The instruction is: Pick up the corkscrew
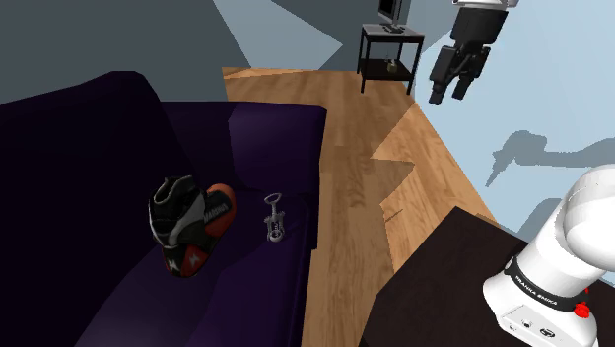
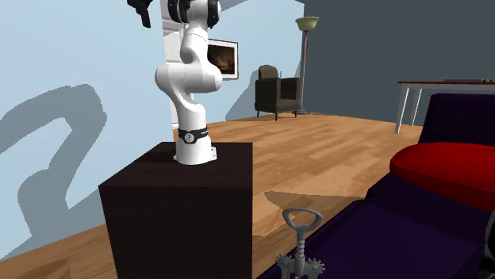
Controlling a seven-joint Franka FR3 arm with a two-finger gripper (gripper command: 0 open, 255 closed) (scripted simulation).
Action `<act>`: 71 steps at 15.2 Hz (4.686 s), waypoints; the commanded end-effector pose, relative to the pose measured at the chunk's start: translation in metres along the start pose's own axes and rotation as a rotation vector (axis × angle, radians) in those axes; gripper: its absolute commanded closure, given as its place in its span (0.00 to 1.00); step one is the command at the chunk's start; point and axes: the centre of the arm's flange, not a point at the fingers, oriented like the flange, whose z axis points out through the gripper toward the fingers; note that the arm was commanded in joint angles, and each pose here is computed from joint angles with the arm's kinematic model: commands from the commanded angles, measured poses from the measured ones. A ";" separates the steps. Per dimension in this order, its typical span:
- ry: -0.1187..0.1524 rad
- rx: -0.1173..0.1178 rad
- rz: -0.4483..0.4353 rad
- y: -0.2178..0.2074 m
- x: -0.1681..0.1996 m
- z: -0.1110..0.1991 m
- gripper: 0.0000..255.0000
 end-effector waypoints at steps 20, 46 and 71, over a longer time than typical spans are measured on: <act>0.058 -0.040 0.127 -0.162 0.108 0.158 0.00; 0.112 -0.077 0.244 -0.289 0.233 0.343 0.00; 0.112 -0.077 0.244 -0.296 0.234 0.269 1.00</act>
